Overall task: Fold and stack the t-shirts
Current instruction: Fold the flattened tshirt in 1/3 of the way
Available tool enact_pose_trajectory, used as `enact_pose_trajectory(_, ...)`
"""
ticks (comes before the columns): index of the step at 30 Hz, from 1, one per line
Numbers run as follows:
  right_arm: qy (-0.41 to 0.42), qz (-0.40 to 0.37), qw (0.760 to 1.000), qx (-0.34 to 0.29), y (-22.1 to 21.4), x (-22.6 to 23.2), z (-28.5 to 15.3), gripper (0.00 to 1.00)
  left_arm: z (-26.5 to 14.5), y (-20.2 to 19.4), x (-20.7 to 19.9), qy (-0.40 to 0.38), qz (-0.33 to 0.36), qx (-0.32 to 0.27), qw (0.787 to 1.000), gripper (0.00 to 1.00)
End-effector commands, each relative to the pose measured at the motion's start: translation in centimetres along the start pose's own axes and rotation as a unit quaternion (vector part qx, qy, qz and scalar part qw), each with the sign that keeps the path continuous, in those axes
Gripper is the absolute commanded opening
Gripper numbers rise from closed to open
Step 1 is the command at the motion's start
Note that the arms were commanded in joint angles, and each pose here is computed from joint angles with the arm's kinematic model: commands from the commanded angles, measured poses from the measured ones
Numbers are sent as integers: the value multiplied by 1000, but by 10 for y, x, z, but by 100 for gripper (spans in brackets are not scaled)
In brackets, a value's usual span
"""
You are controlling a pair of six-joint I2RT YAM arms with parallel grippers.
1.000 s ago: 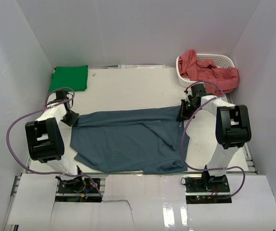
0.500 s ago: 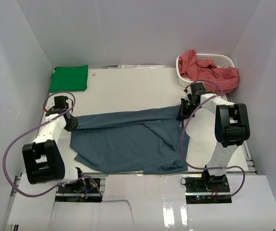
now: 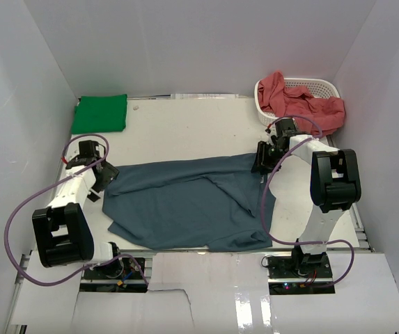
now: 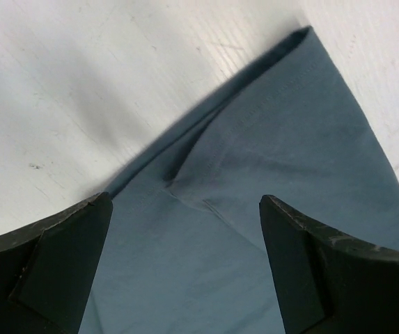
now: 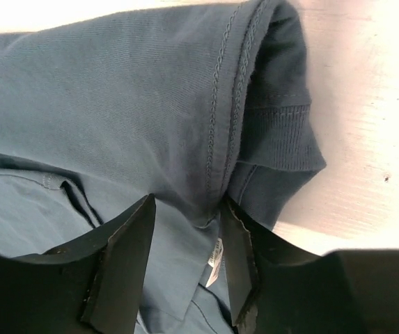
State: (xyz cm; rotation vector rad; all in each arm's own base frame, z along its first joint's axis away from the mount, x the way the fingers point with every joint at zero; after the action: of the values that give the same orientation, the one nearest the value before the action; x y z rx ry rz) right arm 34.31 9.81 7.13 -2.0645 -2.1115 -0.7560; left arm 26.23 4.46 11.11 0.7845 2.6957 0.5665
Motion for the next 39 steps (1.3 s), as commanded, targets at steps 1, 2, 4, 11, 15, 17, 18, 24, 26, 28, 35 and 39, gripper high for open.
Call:
enact_pose_trajectory(1,-28,-10,999,-36,16,-3,-14,50,-5,20,-6,12,-17,-40,999,98)
enact_pose_trajectory(2,-31,-12,998,-46,22,-2,-18,50,-1,21,-9,12,-13,-36,999,98)
enact_pose_trajectory(4,-32,-13,998,-53,27,0,-23,50,5,31,-23,4,-8,-32,999,98)
enact_pose_trajectory(11,-45,-22,996,-80,52,5,-36,50,6,48,-74,-97,42,18,994,98)
enact_pose_trajectory(15,-44,-24,995,-82,58,5,-34,50,-3,56,-95,-163,57,9,985,98)
enact_pose_trajectory(17,-41,-22,996,-76,61,3,-28,50,-4,59,-98,-170,60,8,984,98)
enact_pose_trajectory(18,-41,-20,996,-71,61,2,-24,50,-2,60,-99,-167,61,10,984,98)
enact_pose_trajectory(24,-53,-26,996,-74,70,-7,-15,49,2,66,-92,-151,57,6,987,98)
enact_pose_trajectory(26,-54,-24,995,-78,75,-11,-15,49,3,68,-87,-155,46,8,987,98)
enact_pose_trajectory(28,-53,-21,995,-77,77,-15,-11,48,5,70,-83,-163,35,11,986,98)
enact_pose_trajectory(35,-36,-16,996,-82,87,-15,-3,45,19,75,-77,-215,-6,56,975,98)
enact_pose_trajectory(39,-25,-12,996,-79,88,-13,2,42,26,72,-77,-215,-2,65,974,98)
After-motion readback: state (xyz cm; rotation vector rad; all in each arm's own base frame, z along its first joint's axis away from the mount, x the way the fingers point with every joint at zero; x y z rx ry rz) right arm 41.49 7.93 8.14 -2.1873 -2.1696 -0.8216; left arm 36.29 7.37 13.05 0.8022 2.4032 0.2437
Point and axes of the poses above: each gripper's point midway between its finger pads, its own z axis out along the fingers, its own x axis along the line the jaws close on, y = z × x, the point moved 5 cm from there along -z, back along the fingers, and after that the axes turned 2 degrees about -z, right-handed, at the moved point
